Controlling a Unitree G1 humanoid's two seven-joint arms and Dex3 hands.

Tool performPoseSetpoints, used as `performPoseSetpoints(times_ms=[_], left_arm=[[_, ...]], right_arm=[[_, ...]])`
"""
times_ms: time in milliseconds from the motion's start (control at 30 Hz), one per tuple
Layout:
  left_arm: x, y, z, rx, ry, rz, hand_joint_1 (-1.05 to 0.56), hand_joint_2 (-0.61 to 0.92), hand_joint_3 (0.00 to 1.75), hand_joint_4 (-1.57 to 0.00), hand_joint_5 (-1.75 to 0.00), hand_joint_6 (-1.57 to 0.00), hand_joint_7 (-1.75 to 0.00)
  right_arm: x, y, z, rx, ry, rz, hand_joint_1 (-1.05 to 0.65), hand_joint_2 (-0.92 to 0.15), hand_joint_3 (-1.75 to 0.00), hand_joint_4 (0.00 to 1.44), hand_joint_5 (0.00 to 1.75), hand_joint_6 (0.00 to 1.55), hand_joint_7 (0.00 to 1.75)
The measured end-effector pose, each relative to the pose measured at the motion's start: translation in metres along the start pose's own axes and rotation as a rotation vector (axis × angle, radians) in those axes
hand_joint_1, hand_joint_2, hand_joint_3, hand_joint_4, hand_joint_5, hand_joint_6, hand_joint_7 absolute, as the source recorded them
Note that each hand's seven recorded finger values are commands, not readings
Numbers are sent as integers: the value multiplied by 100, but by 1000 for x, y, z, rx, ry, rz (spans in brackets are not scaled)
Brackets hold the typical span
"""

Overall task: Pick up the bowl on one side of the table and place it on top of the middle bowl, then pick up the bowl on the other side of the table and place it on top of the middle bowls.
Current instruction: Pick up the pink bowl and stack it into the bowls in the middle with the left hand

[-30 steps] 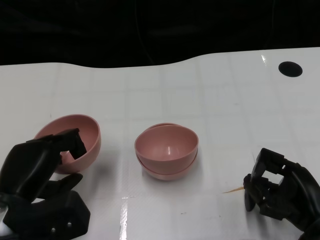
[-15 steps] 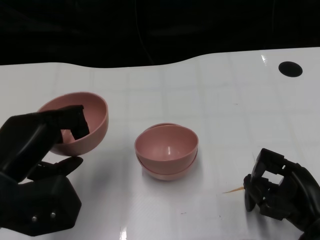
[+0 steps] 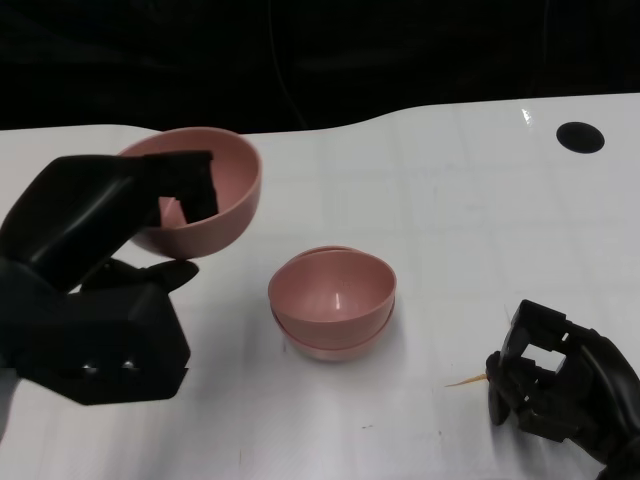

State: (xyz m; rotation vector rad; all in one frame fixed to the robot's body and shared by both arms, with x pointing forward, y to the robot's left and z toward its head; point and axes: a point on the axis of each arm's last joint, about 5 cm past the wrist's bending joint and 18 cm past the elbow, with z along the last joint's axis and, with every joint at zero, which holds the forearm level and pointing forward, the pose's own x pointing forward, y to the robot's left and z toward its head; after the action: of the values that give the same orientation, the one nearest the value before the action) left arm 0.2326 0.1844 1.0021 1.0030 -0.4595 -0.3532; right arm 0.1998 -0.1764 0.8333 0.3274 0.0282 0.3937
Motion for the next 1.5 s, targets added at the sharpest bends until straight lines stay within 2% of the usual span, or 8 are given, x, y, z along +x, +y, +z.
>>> performPoseSetpoints(times_ms=[233, 400, 500, 700, 900, 1000, 1500], left_arm=[[27, -6, 22, -16, -134, -19, -2, 46, 107, -84, -175, -73, -166], [40, -12, 34, -12, -196, -46, -7, 52, 100, -84, -175, -78, -157], [45, -15, 40, -11, -222, -81, -7, 51, 100, -85, -175, -79, -158], [52, -20, 47, -11, -240, -118, -6, 45, 107, -85, -175, -69, -174], [55, -27, 47, -15, -236, -144, -4, 42, 107, -85, -175, -67, -175], [55, -28, 47, -18, -237, -145, -2, 45, 103, -81, -175, -63, -175], [46, -45, 39, -70, -183, -168, -4, 55, 96, -78, -175, -60, -175]], right_arm=[[2, 4, -1, 6, -5, 1, -16, -64, -89, 87, 175, 75, 153], [3, 6, 0, 10, -17, -2, -17, -64, -88, 87, 175, 75, 153], [4, 9, 0, 16, -18, -2, -17, -64, -88, 88, 175, 76, 153], [6, 13, 2, 13, -29, 2, -17, -64, -88, 88, 175, 75, 153], [4, 14, 0, 15, -21, -6, -17, -65, -88, 88, 175, 74, 153], [3, 14, 0, 15, -23, -9, -16, -65, -89, 88, 175, 75, 154], [2, 14, 1, 14, -29, -8, -16, -64, -89, 88, 175, 76, 152]])
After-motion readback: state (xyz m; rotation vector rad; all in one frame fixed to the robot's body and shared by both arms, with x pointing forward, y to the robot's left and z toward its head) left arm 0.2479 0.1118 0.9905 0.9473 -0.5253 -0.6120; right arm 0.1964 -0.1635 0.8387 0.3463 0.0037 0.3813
